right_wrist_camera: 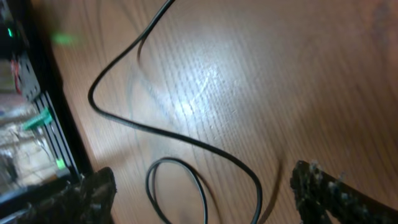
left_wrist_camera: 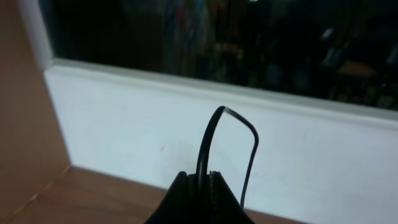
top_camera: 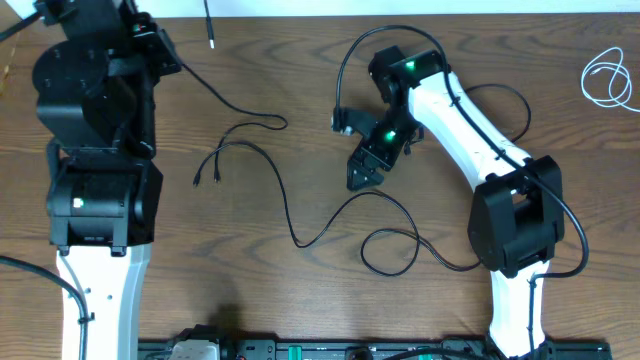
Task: Untangle cables
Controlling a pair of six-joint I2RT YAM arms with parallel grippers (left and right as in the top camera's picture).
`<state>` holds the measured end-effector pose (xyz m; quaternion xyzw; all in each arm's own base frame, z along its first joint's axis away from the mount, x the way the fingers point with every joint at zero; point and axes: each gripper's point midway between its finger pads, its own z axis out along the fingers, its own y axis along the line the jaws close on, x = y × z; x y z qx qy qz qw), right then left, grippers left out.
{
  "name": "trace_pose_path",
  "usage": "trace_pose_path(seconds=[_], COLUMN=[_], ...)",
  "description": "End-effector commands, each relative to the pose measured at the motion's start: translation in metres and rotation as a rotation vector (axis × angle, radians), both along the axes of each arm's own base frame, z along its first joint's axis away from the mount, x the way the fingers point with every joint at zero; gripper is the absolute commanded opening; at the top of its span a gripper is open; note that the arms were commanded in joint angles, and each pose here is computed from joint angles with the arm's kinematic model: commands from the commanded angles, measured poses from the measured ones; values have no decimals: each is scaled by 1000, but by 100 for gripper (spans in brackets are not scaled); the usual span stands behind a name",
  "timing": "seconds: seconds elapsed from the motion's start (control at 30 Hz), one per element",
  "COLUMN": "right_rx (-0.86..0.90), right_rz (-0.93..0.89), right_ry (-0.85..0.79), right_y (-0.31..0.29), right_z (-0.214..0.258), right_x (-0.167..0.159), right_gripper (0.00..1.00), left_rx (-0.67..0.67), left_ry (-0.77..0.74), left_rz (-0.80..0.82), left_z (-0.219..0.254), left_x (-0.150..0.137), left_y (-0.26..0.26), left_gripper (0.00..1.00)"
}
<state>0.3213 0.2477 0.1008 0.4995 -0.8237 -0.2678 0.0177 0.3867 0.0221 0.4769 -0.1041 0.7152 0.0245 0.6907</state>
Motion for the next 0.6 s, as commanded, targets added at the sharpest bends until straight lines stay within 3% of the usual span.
trace_pose_path(seconds=[0.0, 0.1, 0.4, 0.43, 0.5, 0.53, 0.57], right_rx=[-14, -7, 41, 40, 40, 40, 28], right_rz=[142, 216, 260, 261, 260, 255, 206], right_ry=[-5, 16, -102, -100, -98, -101, -99], right_y=[-4, -4, 18, 17, 17, 16, 15], right_z=[-15, -35, -78, -79, -80, -78, -75], right_x=[-17, -34, -30, -32, -32, -30, -23], right_gripper=[91, 92, 88, 82, 53, 19, 1], left_rx=[-4, -4, -4, -4, -4, -4, -3], left_ry=[15, 37, 66, 70, 81, 89, 97], left_rz=[39, 59, 63, 63, 63, 63, 63], left_z=[-2, -7, -14, -15, -18, -20, -23], left_x=[-4, -6, -6, -6, -6, -5, -4], left_y=[12, 20, 21, 21, 21, 21, 21], left_gripper=[7, 8, 7, 8, 8, 7, 7])
